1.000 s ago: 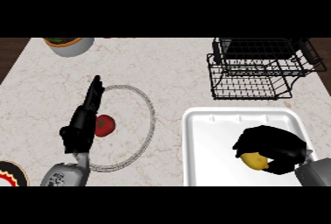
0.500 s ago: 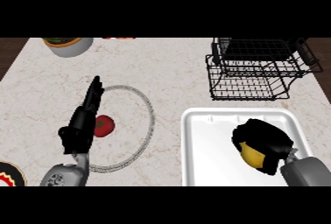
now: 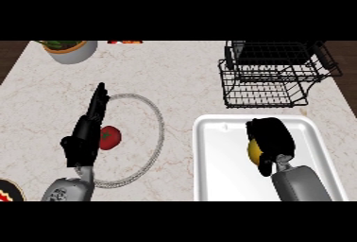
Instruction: Pick the lemon from the tray and place it in the tiered basket
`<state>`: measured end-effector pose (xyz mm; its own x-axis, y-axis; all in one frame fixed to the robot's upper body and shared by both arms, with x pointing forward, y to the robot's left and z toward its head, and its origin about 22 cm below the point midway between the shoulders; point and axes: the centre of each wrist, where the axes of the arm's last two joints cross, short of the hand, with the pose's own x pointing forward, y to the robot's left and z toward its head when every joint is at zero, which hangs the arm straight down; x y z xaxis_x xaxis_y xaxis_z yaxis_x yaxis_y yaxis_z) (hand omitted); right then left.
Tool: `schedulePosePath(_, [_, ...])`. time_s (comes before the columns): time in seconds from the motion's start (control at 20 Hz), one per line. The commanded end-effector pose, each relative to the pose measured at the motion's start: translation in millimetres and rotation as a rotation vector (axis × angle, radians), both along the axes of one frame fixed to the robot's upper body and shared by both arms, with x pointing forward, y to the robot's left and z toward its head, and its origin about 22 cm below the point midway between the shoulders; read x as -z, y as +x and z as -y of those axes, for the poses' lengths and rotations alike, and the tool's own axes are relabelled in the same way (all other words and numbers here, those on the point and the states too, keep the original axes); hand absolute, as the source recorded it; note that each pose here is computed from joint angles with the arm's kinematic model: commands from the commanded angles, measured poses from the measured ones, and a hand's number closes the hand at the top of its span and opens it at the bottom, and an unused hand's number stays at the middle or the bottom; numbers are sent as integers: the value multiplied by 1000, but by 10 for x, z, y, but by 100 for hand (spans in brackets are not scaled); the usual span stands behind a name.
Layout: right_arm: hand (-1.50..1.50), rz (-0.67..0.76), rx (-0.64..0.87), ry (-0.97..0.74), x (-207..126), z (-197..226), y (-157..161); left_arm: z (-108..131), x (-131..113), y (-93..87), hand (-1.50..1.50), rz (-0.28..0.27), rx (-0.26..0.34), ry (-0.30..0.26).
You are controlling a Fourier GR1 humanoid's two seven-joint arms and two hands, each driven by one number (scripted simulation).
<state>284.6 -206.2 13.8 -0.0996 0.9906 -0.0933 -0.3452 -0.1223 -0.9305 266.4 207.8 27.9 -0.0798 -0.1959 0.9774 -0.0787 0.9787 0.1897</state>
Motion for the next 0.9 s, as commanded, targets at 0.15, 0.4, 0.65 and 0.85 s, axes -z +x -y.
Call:
schedulePosePath(0.15, [150, 215, 283, -42, -765, -802, -116, -10, 83, -17, 0, -9, 15, 11])
schedulePosePath(0.4, [150, 401, 355, 7, -1541, -882, -252, -94, 80, 43, 0, 10, -5, -4])
schedulePosePath(0.65, [150, 447, 374, 49, -2249, -881, -430, 69, -3, -1, 0, 4, 19, -1])
schedulePosePath(0.85, [150, 487, 416, 60, -2686, -871, -304, 78, 87, -15, 0, 5, 22, -9])
